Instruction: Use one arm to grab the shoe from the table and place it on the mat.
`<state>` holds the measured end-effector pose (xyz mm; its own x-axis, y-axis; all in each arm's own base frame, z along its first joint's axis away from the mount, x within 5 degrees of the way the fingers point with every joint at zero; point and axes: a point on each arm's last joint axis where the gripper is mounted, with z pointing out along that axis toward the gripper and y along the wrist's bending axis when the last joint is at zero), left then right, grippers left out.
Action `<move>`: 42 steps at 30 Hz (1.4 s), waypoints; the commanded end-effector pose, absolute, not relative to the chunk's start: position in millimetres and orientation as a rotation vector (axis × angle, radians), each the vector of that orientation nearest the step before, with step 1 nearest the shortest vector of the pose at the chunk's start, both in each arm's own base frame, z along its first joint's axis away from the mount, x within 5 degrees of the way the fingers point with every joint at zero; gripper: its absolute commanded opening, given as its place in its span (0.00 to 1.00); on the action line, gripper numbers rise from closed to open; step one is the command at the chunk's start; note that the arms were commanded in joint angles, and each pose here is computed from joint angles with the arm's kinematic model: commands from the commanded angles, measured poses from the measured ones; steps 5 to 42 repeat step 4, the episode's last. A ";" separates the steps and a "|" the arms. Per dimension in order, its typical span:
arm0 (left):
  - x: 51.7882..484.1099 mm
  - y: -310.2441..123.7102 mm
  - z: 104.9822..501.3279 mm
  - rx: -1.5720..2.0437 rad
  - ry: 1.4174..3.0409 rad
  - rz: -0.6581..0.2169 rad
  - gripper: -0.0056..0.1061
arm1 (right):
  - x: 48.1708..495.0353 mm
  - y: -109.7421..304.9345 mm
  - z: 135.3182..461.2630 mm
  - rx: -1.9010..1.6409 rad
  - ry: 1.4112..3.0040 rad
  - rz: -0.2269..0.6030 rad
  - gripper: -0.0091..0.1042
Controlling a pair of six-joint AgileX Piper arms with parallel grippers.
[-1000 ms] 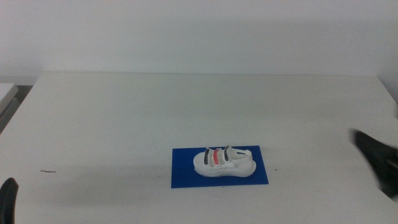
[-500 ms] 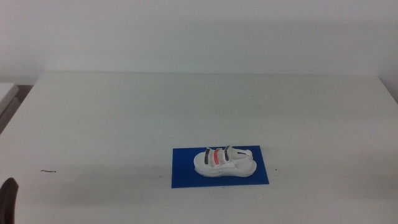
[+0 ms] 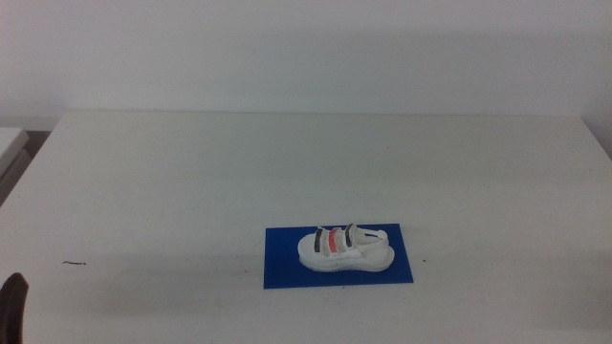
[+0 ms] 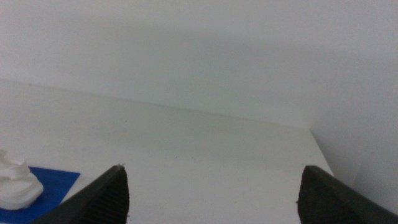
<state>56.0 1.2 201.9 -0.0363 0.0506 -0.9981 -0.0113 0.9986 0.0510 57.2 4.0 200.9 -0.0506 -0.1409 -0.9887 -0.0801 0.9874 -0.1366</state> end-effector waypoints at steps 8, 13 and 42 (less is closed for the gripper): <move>56.4 1.0 202.7 0.028 1.598 0.044 0.89 | 56.3 3.4 201.0 -0.170 1.609 -0.064 0.74; 56.4 1.0 202.7 0.028 1.598 0.044 0.89 | 56.3 3.4 201.0 -0.170 1.609 -0.064 0.74; 56.4 1.0 202.7 0.028 1.598 0.044 0.89 | 56.3 3.4 201.0 -0.170 1.609 -0.064 0.74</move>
